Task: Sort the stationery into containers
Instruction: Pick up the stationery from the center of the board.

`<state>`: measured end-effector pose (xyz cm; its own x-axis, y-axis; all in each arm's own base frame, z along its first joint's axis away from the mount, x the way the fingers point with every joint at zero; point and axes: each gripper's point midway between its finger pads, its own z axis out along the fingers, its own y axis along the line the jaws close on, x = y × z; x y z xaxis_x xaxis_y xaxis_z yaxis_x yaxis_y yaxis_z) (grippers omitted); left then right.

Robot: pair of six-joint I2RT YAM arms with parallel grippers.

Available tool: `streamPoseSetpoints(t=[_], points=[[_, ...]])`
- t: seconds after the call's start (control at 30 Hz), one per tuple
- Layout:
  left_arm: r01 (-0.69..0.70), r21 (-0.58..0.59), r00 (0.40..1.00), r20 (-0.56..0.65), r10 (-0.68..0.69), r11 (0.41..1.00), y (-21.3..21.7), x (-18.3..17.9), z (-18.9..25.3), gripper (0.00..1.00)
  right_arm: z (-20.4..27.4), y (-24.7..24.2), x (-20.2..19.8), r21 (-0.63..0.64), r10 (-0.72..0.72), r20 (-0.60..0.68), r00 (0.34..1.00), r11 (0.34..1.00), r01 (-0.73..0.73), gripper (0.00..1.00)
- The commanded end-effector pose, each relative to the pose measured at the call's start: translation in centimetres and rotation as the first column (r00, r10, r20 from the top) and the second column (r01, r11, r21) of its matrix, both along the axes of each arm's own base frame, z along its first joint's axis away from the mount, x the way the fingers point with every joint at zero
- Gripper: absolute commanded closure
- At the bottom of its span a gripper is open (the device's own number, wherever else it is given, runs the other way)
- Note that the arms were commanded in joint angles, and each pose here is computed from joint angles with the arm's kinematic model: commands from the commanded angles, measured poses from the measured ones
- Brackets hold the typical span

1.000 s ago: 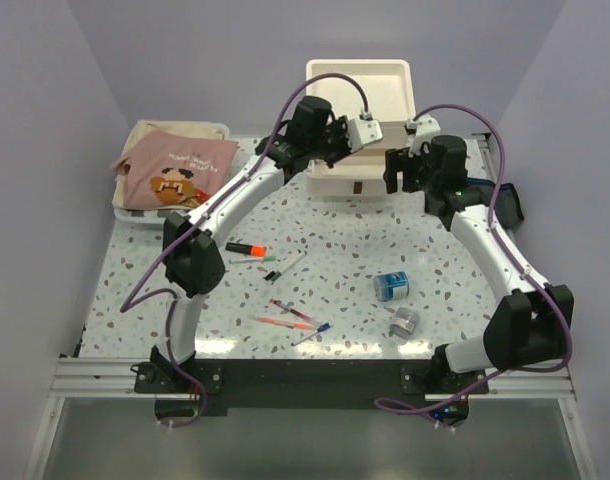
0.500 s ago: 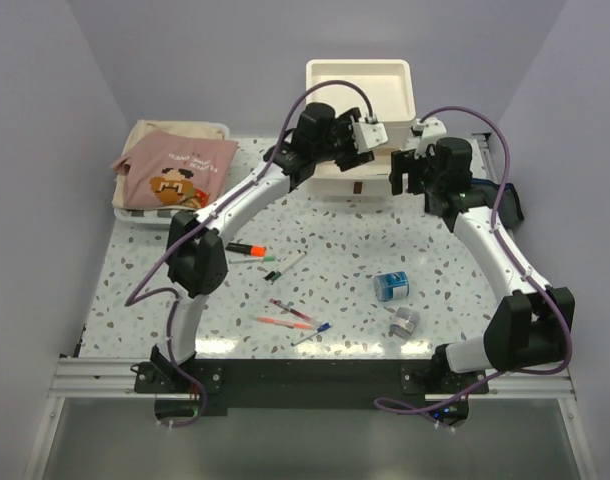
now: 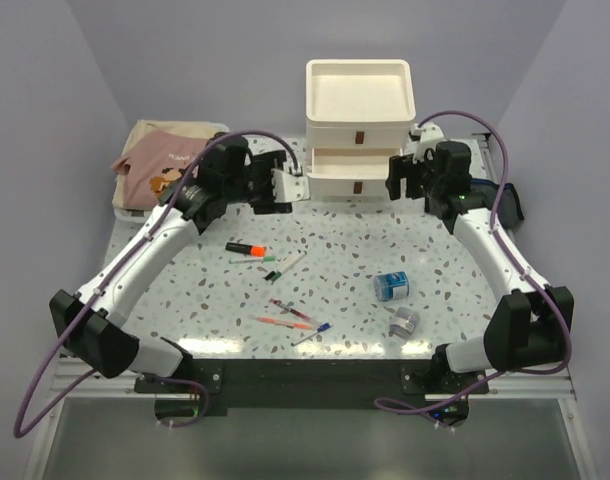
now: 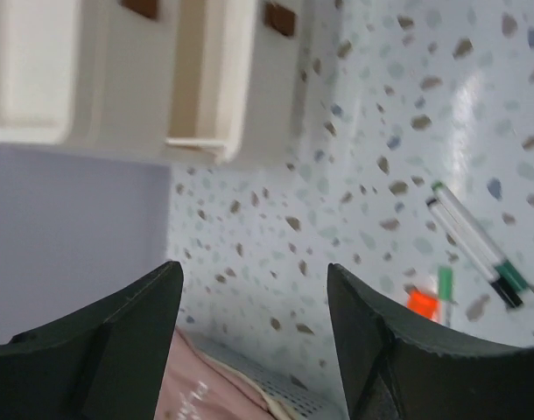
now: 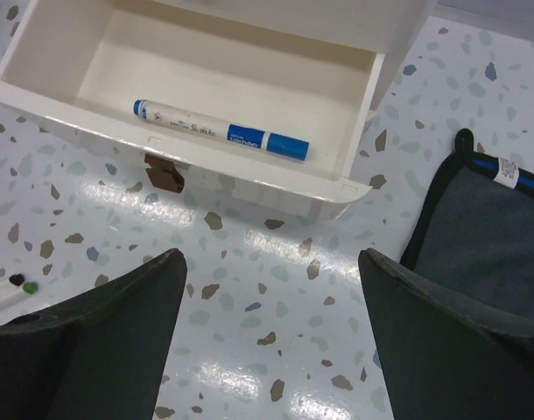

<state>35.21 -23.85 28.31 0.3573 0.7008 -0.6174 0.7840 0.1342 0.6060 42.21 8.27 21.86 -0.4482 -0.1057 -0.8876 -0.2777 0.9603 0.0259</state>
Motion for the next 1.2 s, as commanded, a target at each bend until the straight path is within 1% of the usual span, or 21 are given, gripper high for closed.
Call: streamPoseSetpoints(t=[0.0, 0.03, 0.07, 0.13, 0.23, 0.37, 0.5, 0.63, 0.7, 0.8, 0.9, 1.03, 1.17], points=[[0.131, 0.297, 0.932, -0.363, -0.015, 0.946, 5.1, -4.9, -14.6, 0.34, 1.4, 1.5, 0.2, 0.070, 0.062, 0.040, 0.997, 0.995, -0.065, 0.16], [0.112, 0.329, 0.939, -0.344, 0.008, 0.937, 5.8, -4.6, -15.4, 0.35, 1.5, 1.6, 0.2, 0.075, 0.067, 0.041, 0.997, 0.995, -0.070, 0.16], [0.106, 0.334, 0.951, -0.309, 0.003, 0.937, 5.7, -3.8, -15.8, 0.35, 1.5, 1.6, 0.1, 0.078, 0.067, 0.036, 0.997, 0.995, -0.070, 0.16], [0.114, 0.359, 0.944, -0.331, 0.012, 0.926, 6.4, -3.9, -17.7, 0.37, 1.6, 1.8, 0.0, 0.078, 0.075, 0.035, 0.997, 0.994, -0.078, 0.16], [0.099, 0.355, 0.940, -0.339, 0.029, 0.930, 6.5, -3.2, -19.2, 0.38, 1.5, 1.8, -0.2, 0.067, 0.084, 0.020, 0.996, 0.994, -0.085, 0.15], [0.085, 0.358, 0.947, -0.318, 0.036, 0.930, 6.3, -2.1, -19.9, 0.39, 1.4, 1.7, -0.5, 0.059, 0.089, 0.009, 0.996, 0.994, -0.089, 0.13], [0.095, 0.381, 0.943, -0.331, 0.039, 0.920, 6.7, -1.6, -21.2, 0.42, 1.0, 1.8, -0.6, 0.064, 0.092, 0.000, 0.996, 0.994, -0.092, 0.13], [0.102, 0.430, 0.940, -0.337, 0.055, 0.897, 7.8, -0.8, -22.7, 0.45, 1.1, 1.8, -0.4, 0.069, 0.093, 0.004, 0.996, 0.993, -0.093, 0.13], [0.091, 0.442, 0.937, -0.341, 0.074, 0.892, 8.5, -0.1, -23.2, 0.45, 1.0, 1.8, -0.4, 0.067, 0.094, -0.002, 0.996, 0.993, -0.093, 0.13], [0.062, 0.466, 0.938, -0.329, 0.108, 0.883, 9.7, 1.4, -23.2, 0.46, 1.0, 1.9, -0.2, 0.064, 0.095, -0.003, 0.995, 0.993, -0.095, 0.13], [0.064, 0.476, 0.933, -0.341, 0.117, 0.877, 10.4, 2.1, -23.8, 0.47, 0.8, 1.9, -0.1, 0.064, 0.099, -0.008, 0.995, 0.993, -0.098, 0.13], [0.086, 0.488, 0.925, -0.363, 0.113, 0.868, 10.8, 2.0, -24.6, 0.49, 0.7, 2.0, 0.1, 0.066, 0.099, -0.009, 0.995, 0.993, -0.098, 0.13], [0.114, 0.490, 0.905, -0.410, 0.113, 0.864, 10.8, 1.3, -25.7, 0.50, 0.5, 1.9, 0.3, 0.061, 0.096, -0.012, 0.995, 0.994, -0.096, 0.13]])
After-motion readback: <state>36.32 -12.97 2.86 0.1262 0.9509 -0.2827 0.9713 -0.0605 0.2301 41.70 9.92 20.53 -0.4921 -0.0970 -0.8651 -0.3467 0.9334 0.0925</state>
